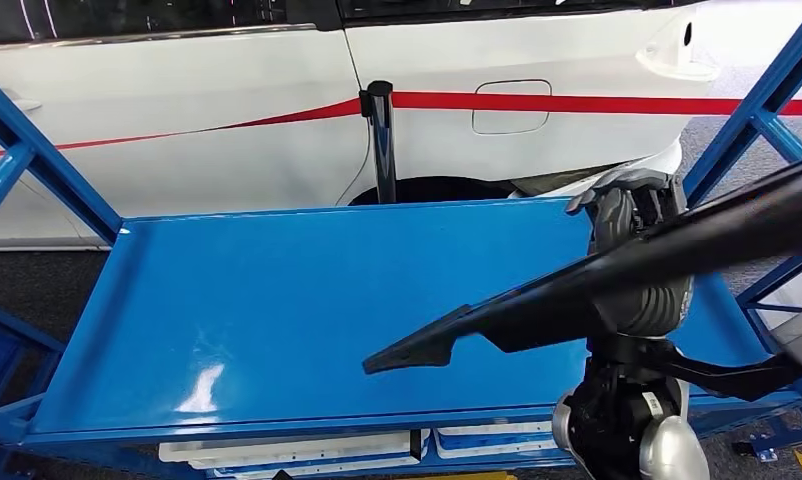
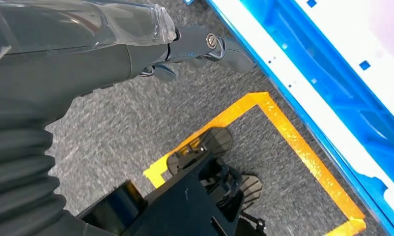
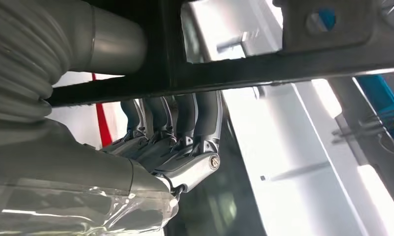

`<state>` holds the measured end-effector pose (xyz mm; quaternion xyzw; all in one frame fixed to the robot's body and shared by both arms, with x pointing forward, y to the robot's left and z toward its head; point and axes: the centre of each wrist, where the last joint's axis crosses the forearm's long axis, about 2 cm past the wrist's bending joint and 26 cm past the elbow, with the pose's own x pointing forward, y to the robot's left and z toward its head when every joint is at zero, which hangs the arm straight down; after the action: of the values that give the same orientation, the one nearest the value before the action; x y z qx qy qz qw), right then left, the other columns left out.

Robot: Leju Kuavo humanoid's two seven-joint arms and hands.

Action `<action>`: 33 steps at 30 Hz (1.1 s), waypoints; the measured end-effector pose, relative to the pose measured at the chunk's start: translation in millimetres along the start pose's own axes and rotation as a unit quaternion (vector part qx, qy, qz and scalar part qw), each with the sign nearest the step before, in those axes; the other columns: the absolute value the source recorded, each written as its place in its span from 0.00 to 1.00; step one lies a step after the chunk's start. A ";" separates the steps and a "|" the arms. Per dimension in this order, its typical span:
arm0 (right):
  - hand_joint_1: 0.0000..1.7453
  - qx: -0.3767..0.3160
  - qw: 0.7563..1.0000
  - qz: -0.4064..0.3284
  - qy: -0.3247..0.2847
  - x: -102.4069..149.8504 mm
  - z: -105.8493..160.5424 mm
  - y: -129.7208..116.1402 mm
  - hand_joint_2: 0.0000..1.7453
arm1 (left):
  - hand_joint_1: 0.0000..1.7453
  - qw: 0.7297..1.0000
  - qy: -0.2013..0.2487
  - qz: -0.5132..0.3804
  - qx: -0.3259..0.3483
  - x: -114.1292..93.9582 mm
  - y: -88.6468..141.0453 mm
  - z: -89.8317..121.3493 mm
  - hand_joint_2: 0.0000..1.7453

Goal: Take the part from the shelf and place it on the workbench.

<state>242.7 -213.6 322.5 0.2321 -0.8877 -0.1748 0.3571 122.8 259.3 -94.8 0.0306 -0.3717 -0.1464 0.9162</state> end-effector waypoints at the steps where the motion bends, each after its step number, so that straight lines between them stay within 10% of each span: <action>1: 1.00 0.000 1.000 -0.016 0.003 0.7 0.9 -0.4 1.00 | 0.00 1.000 0.002 0.003 -0.001 -0.7 -0.1 0.3 1.00; 33: 1.00 -0.028 0.981 -0.187 0.032 9.8 13.1 -14.0 1.00 | 0.00 0.999 0.013 0.032 0.020 -8.2 -0.1 4.3 1.00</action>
<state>231.1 -228.5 312.3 0.3897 -0.8113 -0.2558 0.3529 114.2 261.8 -97.2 0.0392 -0.3639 -0.1095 0.9242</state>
